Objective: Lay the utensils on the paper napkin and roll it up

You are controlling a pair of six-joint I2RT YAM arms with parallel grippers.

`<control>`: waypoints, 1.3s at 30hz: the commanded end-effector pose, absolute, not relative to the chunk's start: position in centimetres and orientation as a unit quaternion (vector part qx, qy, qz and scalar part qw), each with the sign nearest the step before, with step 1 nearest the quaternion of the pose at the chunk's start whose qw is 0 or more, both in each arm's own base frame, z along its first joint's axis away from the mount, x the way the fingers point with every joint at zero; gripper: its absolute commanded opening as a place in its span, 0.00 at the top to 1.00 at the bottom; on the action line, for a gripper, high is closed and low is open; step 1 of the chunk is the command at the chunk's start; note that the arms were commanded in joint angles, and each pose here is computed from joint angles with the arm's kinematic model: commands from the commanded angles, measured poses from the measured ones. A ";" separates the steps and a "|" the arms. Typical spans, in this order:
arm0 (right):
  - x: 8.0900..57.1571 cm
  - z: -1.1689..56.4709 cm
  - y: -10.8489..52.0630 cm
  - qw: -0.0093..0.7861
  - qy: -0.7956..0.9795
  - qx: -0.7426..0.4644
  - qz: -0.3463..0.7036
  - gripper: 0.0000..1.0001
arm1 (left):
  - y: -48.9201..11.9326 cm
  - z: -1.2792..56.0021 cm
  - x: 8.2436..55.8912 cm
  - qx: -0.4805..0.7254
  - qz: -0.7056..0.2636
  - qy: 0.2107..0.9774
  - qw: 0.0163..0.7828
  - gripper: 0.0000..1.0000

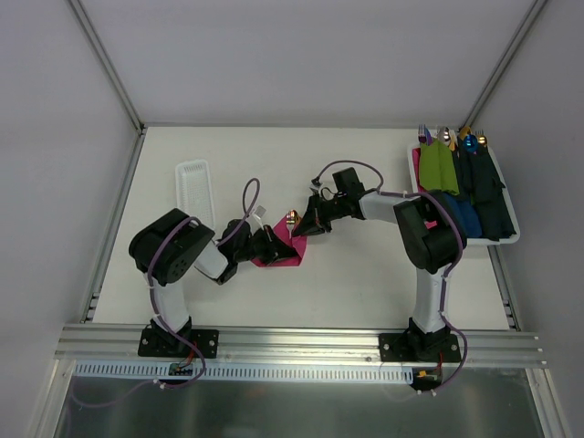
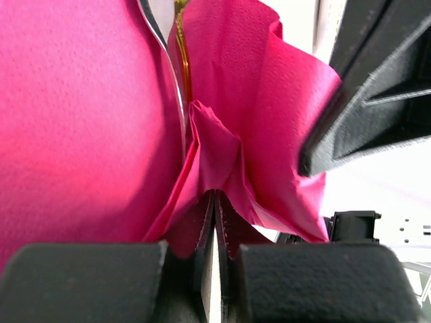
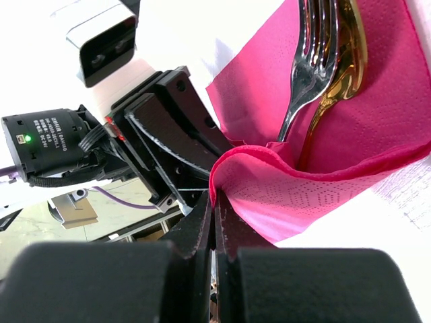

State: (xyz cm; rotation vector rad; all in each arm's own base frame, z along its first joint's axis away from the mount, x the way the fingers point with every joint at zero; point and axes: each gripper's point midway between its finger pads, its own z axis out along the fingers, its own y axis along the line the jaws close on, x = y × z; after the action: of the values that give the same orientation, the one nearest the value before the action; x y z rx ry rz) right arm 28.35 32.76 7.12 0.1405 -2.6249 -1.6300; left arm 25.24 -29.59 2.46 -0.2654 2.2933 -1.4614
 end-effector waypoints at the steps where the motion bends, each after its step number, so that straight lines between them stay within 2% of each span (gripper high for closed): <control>1: 28.9 8.9 33.4 0.007 -0.836 0.070 -0.545 1.00 | -29.1 4.0 26.0 -0.084 -0.526 0.812 0.241 1.00; 23: 28.3 9.4 34.0 0.000 -0.836 0.094 -0.541 1.00 | -24.7 3.0 23.8 -0.132 -0.473 0.832 0.258 1.00; 39: 27.7 7.4 36.2 0.024 -0.855 0.093 -0.510 1.00 | -24.1 0.2 23.7 -0.145 -0.429 0.861 0.229 1.00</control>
State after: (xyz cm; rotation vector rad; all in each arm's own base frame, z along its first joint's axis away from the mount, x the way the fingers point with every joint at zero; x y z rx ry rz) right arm 27.66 35.41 7.49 0.2650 -2.6312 -1.6071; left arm 23.35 -24.90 1.50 -0.3871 2.3432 -1.2520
